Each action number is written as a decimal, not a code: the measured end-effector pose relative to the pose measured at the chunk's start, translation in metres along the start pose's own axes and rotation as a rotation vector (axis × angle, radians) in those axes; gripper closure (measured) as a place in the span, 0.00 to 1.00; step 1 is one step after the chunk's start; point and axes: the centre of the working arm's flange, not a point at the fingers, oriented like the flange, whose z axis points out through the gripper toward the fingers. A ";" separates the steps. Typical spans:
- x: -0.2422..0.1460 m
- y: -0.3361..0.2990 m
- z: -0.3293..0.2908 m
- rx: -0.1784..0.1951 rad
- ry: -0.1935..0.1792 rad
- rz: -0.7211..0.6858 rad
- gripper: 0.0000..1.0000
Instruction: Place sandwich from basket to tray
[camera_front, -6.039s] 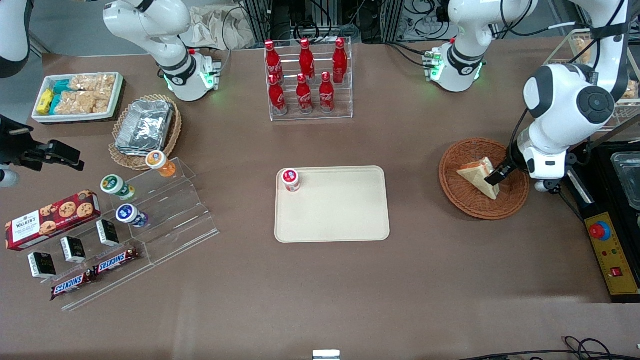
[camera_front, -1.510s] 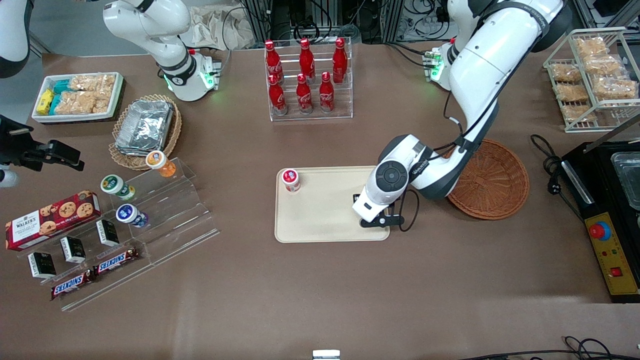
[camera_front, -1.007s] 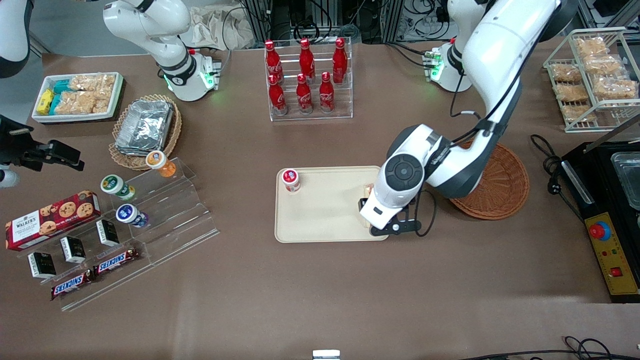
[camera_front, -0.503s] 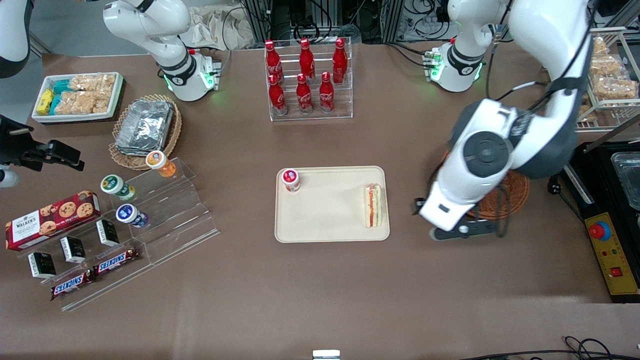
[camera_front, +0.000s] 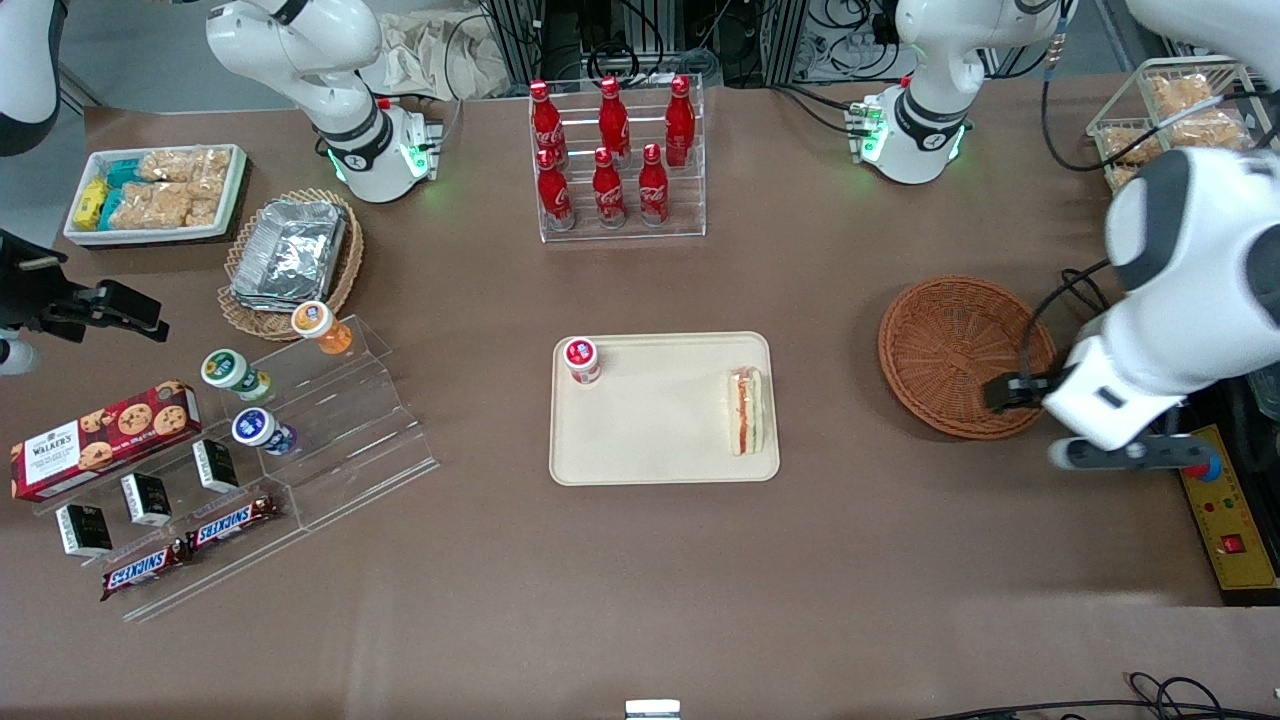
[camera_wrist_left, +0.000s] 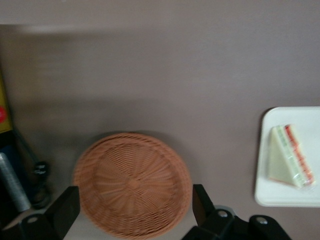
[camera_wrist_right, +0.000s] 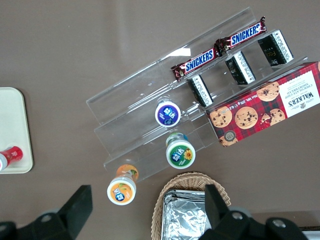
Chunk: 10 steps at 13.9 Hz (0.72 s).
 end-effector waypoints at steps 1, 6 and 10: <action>-0.005 -0.017 -0.010 -0.003 0.006 0.015 0.00; -0.019 -0.056 -0.034 -0.025 0.017 0.032 0.00; -0.020 -0.054 -0.035 -0.027 0.020 0.035 0.00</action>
